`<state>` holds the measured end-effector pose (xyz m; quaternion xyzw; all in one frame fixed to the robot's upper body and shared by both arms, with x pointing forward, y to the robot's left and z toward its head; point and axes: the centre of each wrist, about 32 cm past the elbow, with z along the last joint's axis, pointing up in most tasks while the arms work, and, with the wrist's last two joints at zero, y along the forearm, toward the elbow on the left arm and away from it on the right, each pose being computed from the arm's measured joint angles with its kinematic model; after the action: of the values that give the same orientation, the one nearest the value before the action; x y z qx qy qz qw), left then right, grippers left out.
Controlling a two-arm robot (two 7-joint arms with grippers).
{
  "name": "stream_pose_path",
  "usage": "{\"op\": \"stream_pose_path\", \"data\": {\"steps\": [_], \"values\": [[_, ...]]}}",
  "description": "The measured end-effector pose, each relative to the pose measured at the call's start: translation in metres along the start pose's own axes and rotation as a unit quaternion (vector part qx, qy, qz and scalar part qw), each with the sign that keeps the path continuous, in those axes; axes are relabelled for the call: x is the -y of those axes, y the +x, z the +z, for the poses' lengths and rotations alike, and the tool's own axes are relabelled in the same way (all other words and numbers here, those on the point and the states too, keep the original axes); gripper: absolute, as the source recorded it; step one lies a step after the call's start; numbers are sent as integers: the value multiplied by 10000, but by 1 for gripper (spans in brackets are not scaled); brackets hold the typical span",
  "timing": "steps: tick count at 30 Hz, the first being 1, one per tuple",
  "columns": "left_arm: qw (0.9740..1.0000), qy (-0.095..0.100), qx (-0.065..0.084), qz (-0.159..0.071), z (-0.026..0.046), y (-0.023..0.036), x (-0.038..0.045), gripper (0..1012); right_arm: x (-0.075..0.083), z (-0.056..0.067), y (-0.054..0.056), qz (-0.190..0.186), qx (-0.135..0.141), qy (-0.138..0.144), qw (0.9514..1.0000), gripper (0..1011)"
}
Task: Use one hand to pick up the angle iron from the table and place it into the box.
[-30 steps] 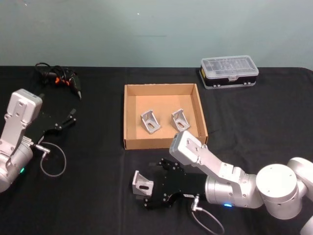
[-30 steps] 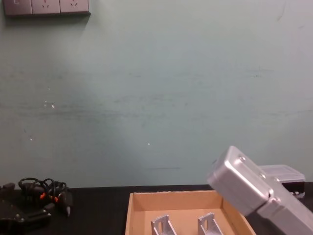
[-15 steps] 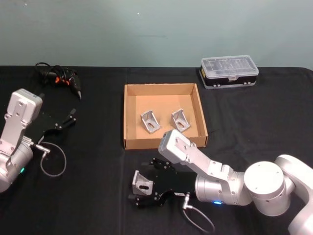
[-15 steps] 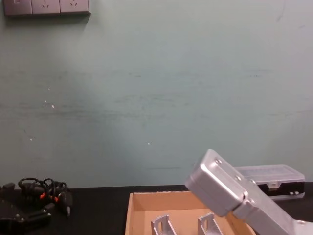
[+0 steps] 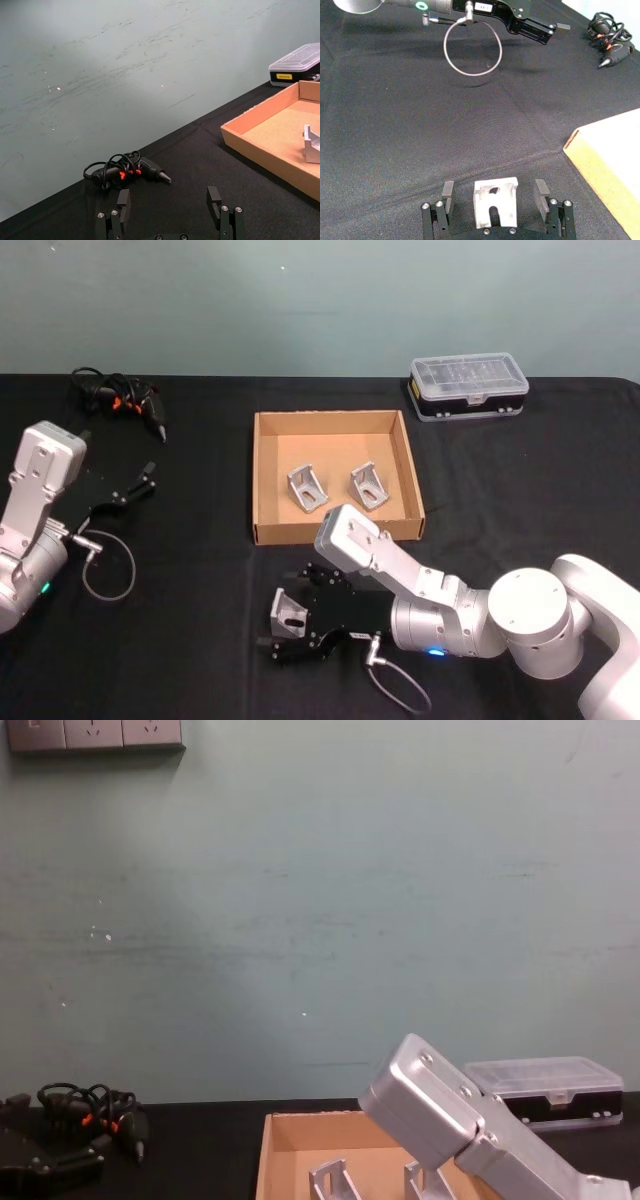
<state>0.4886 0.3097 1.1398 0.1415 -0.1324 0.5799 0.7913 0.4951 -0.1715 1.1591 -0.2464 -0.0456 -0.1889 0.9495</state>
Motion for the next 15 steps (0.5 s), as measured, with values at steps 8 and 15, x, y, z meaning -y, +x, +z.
{"op": "stream_pose_path", "data": {"steps": [8, 15], "values": [[10000, 0, 0, 0, 0, 0, 0, 1000, -17, -2, 0, 9, -17, -7, 10000, 1004], [10000, 0, 1, 0, 0, 0, 0, 1000, -35, -9, 1, 42, -44, -23, 10000, 863]]}}
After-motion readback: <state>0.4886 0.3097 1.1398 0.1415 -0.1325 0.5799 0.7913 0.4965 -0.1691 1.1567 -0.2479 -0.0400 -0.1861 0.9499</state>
